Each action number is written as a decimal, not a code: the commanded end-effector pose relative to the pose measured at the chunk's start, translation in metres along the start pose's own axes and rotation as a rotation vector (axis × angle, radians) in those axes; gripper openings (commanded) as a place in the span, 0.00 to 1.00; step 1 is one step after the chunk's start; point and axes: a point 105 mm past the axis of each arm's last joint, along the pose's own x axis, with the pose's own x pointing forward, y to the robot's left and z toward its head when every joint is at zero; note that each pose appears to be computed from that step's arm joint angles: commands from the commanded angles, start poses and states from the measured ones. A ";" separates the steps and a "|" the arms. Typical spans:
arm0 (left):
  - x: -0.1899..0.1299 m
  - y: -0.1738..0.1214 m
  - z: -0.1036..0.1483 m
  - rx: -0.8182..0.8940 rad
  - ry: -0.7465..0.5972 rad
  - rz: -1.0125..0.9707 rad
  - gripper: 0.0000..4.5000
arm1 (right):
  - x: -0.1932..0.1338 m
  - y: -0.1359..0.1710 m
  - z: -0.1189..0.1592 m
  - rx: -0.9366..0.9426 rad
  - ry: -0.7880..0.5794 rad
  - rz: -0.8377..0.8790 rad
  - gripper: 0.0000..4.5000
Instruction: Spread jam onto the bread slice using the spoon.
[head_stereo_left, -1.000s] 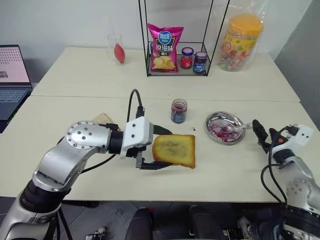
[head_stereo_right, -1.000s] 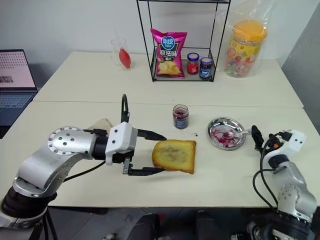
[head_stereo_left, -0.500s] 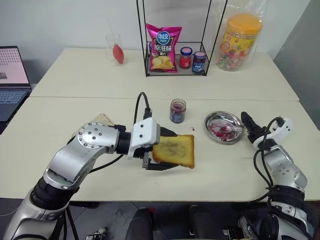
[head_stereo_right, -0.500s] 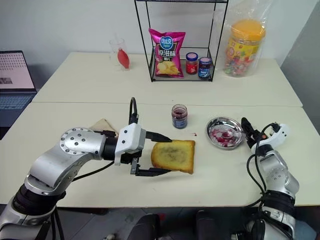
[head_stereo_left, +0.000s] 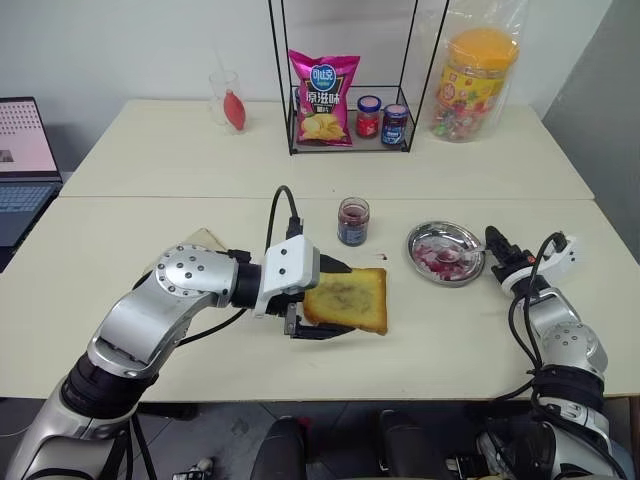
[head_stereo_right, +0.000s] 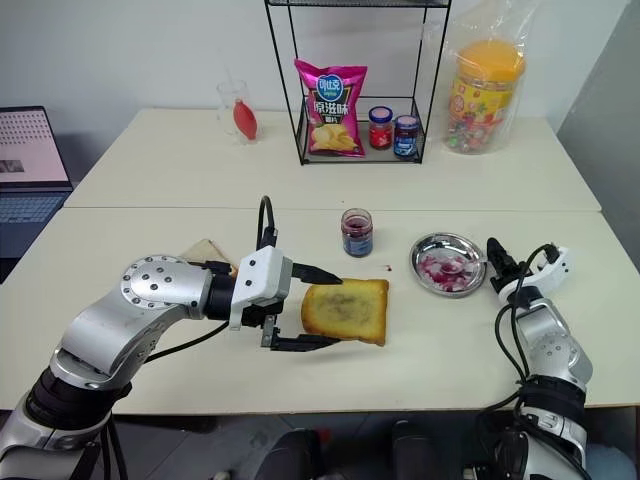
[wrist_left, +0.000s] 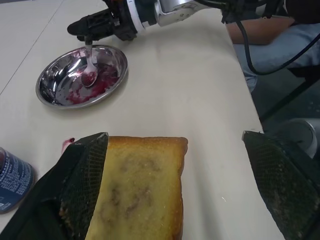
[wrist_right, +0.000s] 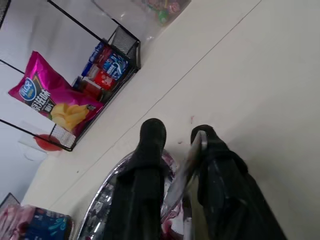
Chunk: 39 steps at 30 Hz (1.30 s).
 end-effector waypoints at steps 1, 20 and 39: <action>-0.008 0.004 0.004 0.027 0.009 0.036 1.00 | -0.002 0.005 0.010 0.014 -0.022 0.020 0.03; -0.067 0.053 -0.008 -0.152 -0.019 0.510 1.00 | 0.010 0.191 0.043 -0.320 -0.020 0.512 0.00; -0.069 0.052 -0.034 -0.265 0.000 0.649 1.00 | 0.068 0.250 -0.033 -0.625 0.111 0.684 0.00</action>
